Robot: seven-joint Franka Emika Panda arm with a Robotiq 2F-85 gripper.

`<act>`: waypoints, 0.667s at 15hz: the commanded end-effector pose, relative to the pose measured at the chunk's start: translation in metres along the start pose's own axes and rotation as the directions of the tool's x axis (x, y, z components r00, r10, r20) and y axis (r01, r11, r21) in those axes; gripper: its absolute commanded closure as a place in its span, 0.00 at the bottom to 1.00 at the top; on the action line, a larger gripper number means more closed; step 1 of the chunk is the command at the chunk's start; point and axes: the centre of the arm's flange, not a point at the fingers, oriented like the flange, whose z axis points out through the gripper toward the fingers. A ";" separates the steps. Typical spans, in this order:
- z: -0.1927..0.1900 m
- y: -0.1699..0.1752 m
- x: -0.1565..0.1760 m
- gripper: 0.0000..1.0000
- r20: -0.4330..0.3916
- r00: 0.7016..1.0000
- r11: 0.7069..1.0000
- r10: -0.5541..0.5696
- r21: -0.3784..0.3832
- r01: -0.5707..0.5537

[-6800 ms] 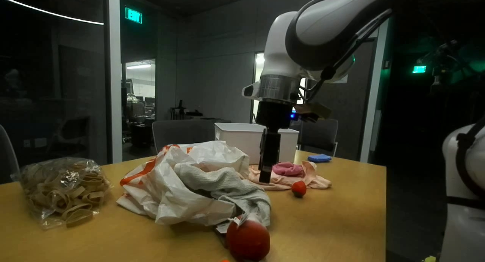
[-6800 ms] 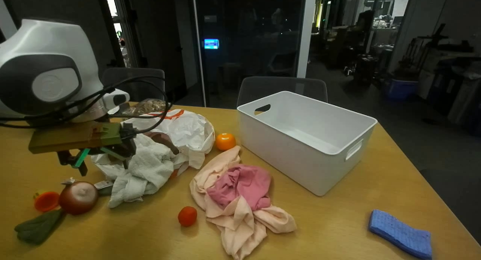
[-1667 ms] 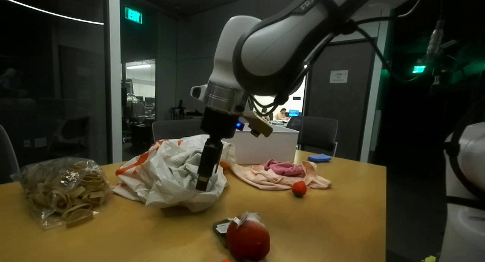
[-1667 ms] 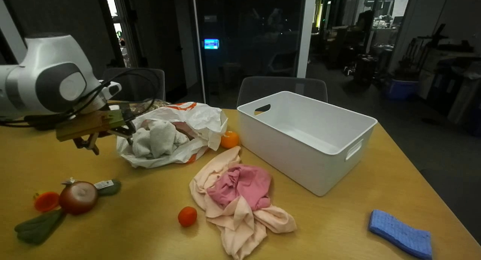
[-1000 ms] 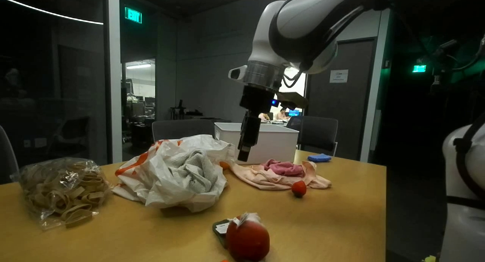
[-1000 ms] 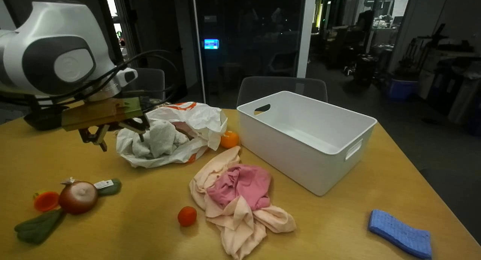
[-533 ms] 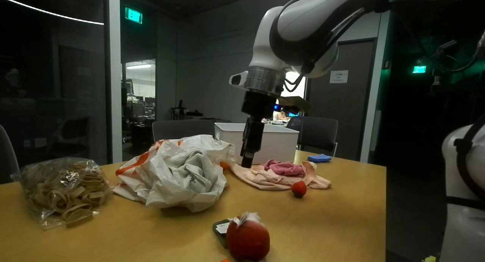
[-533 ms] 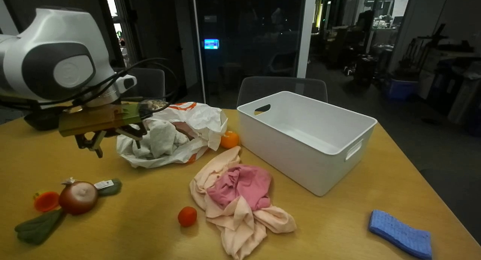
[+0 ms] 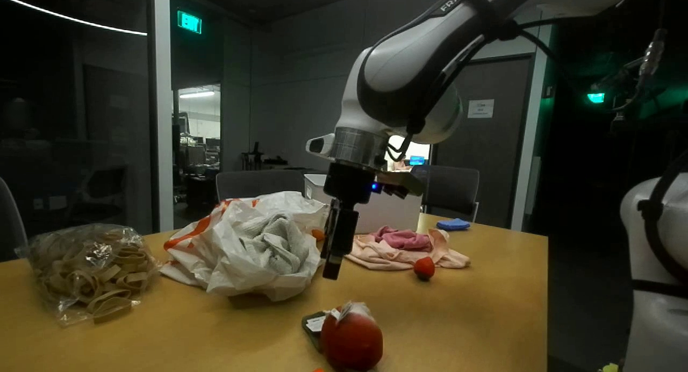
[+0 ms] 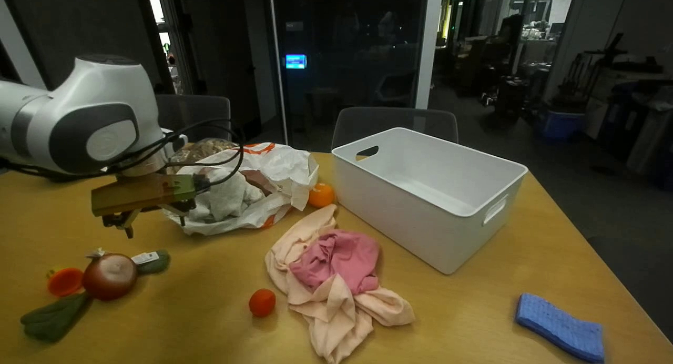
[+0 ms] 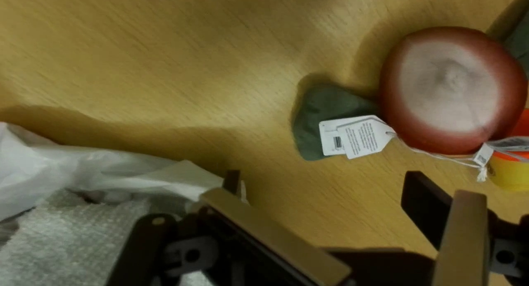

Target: Put the brown plush toy and towel in the plastic

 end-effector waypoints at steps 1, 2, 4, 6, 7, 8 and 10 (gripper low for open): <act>0.007 -0.008 0.023 0.00 -0.078 0.991 0.994 -0.105 0.008 0.106; 0.006 -0.011 0.026 0.00 -0.089 0.986 0.990 -0.140 -0.002 0.140; 0.001 -0.017 0.031 0.00 -0.107 0.973 0.979 -0.204 -0.008 0.204; 0.004 -0.014 0.037 0.00 -0.114 0.961 0.968 -0.250 -0.007 0.251; 0.008 -0.010 0.039 0.00 -0.102 0.957 0.962 -0.272 -0.007 0.273; 0.013 -0.008 0.042 0.00 -0.091 0.951 0.956 -0.294 -0.009 0.294; 0.022 -0.005 0.049 0.00 -0.073 0.941 0.944 -0.330 -0.003 0.331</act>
